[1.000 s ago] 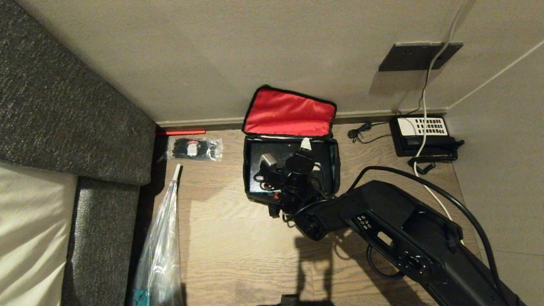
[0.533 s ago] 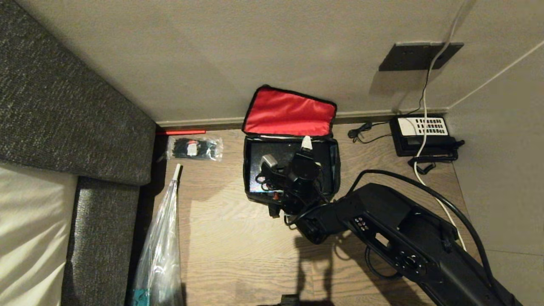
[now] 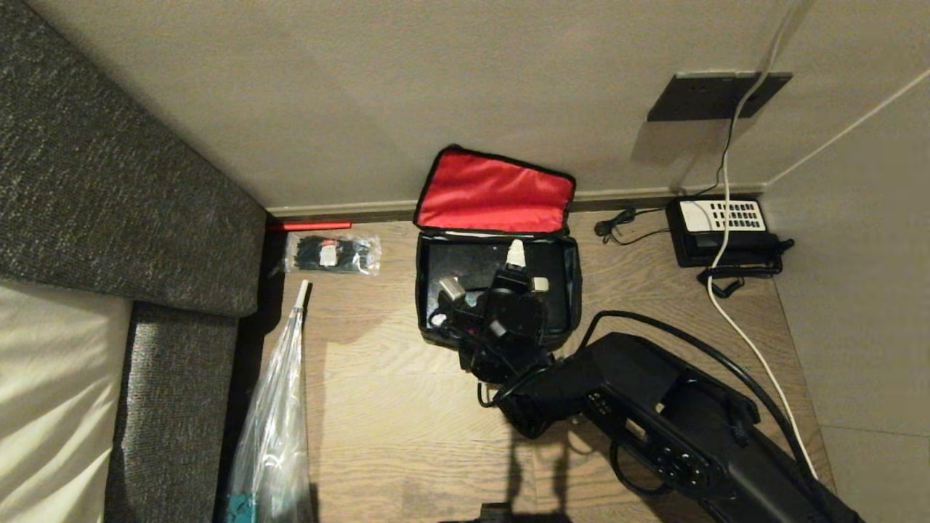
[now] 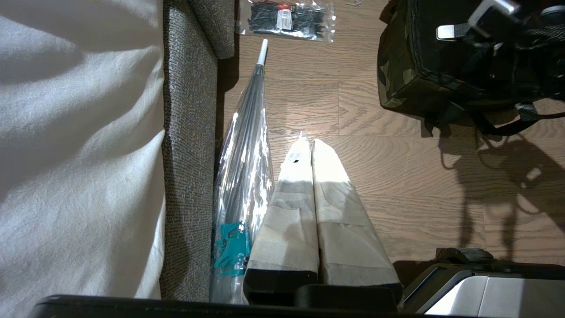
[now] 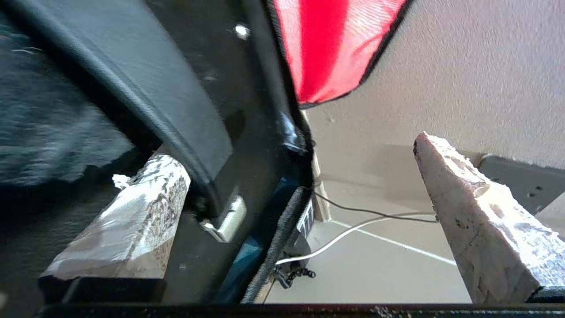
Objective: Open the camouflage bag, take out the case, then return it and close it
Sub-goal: Grip the handle
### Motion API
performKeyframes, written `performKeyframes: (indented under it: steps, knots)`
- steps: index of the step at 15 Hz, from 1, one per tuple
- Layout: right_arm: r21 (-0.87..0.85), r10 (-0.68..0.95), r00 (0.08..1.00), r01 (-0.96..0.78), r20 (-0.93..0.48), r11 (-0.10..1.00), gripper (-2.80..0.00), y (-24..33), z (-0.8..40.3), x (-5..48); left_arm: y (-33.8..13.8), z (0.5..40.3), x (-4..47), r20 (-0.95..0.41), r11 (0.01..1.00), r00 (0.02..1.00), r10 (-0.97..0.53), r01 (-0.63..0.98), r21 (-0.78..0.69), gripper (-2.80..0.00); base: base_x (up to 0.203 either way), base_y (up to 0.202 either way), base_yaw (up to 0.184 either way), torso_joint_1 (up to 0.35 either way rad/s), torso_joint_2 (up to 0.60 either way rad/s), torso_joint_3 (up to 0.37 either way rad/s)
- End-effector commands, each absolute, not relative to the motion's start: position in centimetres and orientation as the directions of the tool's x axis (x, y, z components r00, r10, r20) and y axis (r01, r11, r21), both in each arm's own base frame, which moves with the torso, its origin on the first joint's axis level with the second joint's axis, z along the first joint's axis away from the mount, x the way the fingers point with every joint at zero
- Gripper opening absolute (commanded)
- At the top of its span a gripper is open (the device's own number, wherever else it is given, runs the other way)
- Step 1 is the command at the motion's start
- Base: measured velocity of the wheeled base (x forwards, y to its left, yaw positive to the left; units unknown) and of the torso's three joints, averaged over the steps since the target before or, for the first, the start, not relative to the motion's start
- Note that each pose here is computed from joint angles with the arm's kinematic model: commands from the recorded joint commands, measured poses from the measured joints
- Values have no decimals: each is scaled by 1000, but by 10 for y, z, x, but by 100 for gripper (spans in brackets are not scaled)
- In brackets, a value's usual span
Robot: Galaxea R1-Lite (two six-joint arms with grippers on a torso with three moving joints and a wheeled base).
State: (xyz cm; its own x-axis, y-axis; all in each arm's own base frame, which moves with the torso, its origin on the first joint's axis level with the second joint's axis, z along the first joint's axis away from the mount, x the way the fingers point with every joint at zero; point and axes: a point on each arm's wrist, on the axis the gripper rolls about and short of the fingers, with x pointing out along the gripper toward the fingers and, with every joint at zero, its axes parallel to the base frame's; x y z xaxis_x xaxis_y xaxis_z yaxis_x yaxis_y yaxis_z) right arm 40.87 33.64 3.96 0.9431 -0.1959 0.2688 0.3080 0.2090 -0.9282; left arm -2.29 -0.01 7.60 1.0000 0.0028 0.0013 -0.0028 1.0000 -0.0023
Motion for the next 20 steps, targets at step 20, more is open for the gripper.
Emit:
performKeyframes:
  steps: [20]
  knots:
    - [-927,-264,919,340,293,156,0,314,48,437,0,76,-23,5,1000,1000,3,-3,-3,-280,0,0,0,0,0,0]
